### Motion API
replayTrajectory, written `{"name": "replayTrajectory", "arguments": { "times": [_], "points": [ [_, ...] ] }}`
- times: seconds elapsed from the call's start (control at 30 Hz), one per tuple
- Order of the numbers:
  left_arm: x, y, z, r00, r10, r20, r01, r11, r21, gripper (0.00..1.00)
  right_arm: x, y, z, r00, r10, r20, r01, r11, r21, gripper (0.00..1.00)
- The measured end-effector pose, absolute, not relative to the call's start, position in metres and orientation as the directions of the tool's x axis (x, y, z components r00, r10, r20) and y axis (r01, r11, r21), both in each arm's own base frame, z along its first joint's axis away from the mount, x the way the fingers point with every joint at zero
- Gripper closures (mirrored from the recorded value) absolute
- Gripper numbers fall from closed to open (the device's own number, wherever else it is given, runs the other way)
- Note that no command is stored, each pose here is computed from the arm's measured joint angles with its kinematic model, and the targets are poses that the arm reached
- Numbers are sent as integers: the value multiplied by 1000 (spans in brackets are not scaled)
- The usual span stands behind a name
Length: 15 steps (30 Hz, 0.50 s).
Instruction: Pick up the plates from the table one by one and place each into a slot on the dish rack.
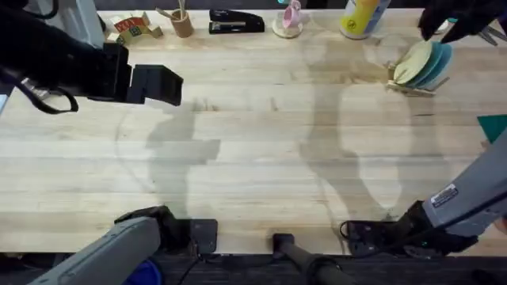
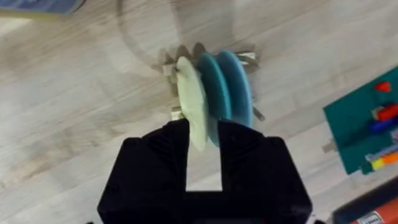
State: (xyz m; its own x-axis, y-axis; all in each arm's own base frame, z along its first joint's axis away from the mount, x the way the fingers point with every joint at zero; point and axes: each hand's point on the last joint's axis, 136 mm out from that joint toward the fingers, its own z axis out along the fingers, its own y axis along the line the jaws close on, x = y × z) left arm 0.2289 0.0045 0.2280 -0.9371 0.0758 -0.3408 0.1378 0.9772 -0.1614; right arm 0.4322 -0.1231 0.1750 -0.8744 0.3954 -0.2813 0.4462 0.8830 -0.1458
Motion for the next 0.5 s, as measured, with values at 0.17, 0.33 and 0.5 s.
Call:
{"name": "replayTrajectory", "arguments": {
  "times": [0.17, 0.33, 0.5],
  "points": [
    [229, 4, 228, -937, 76, -341, 138, 977, -161, 8, 426, -125, 193, -880, 383, -280, 438, 883, -168, 713],
    [231, 5, 229, -933, 77, -351, 140, 978, -157, 7, 423, -126, 204, -884, 370, -286, 428, 886, -177, 16],
    [231, 5, 229, -933, 76, -351, 139, 978, -158, 7, 420, -125, 203, -888, 371, -272, 426, 886, -181, 8]
  ]
}}
